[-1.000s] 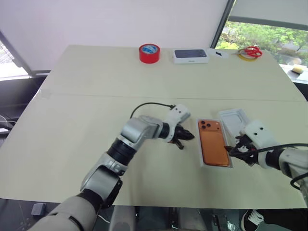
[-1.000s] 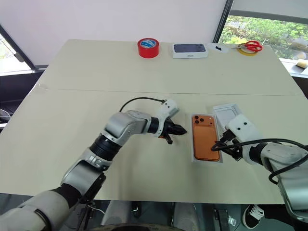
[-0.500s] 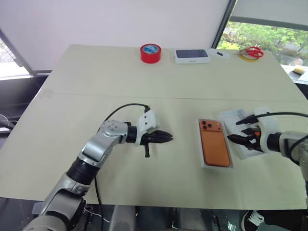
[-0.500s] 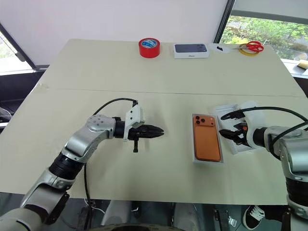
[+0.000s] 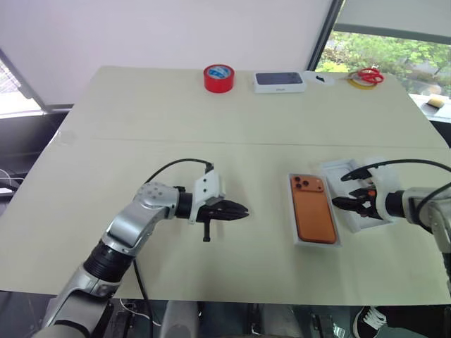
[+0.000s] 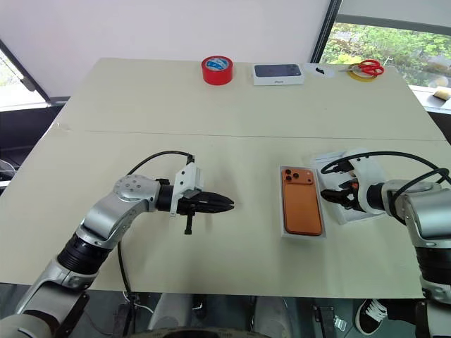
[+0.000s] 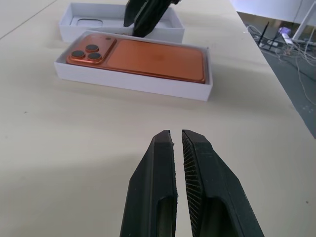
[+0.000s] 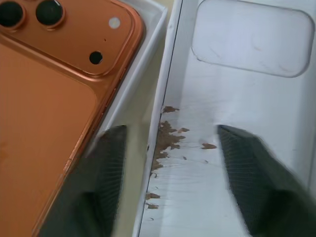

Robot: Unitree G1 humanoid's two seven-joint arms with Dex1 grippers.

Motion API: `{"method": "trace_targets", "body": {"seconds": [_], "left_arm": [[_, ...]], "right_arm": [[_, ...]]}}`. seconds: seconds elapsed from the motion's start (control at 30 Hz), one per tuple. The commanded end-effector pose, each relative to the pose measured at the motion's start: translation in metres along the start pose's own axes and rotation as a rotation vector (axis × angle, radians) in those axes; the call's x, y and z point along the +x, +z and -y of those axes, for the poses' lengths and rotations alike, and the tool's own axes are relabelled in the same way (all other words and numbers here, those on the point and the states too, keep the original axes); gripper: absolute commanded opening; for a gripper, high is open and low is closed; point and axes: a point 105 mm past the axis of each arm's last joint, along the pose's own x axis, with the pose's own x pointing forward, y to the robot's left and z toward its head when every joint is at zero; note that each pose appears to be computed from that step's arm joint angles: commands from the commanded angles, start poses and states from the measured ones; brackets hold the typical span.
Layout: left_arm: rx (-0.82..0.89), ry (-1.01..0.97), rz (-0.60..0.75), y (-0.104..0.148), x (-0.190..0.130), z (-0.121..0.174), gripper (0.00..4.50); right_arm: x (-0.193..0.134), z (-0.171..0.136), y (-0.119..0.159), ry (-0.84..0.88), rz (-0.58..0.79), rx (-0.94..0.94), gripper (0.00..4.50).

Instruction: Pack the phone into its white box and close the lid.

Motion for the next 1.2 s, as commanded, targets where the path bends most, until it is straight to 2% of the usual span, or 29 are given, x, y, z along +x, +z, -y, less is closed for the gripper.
{"method": "trace_targets", "body": {"seconds": [0.03, 0.1, 0.27, 0.4, 0.57, 0.7, 0.8, 0.87, 0.93, 1.07, 1.2], "left_arm": [[0.052, -0.013, 0.017, 0.008, -0.002, 0.003, 0.40], [0.061, -0.002, 0.011, 0.007, -0.003, 0.001, 0.40], [0.061, 0.086, 0.044, 0.012, -0.005, -0.012, 0.40], [0.061, 0.135, 0.066, 0.014, -0.013, -0.017, 0.40], [0.038, 0.229, 0.033, 0.002, -0.025, -0.034, 0.40], [0.016, 0.284, 0.027, -0.003, -0.026, -0.049, 0.40], [0.026, 0.283, 0.030, -0.002, -0.021, -0.052, 0.40], [0.032, 0.287, 0.042, 0.001, -0.017, -0.055, 0.40], [0.043, 0.294, 0.051, 0.003, -0.013, -0.059, 0.40], [0.044, 0.316, 0.074, 0.010, -0.006, -0.068, 0.40], [0.061, 0.291, 0.070, 0.011, 0.007, -0.067, 0.40]], "right_arm": [[-0.004, 0.003, 0.009, -0.019, 0.009, -0.024, 0.98], [-0.004, 0.004, 0.009, -0.024, 0.001, -0.025, 0.03], [-0.013, 0.008, 0.014, -0.062, 0.024, -0.002, 0.03], [-0.040, 0.009, 0.048, -0.071, 0.182, 0.094, 0.03], [-0.069, -0.025, 0.100, 0.159, 0.429, 0.219, 0.03], [-0.060, -0.069, 0.119, 0.447, 0.529, 0.333, 0.03], [-0.059, -0.105, 0.118, 0.561, 0.528, 0.373, 0.03], [-0.054, -0.127, 0.116, 0.596, 0.515, 0.517, 0.03], [-0.044, -0.141, 0.115, 0.585, 0.515, 0.665, 0.03], [-0.030, -0.162, 0.092, 0.526, 0.455, 0.835, 0.03], [-0.031, -0.180, 0.082, 0.524, 0.425, 0.867, 0.03]]}}
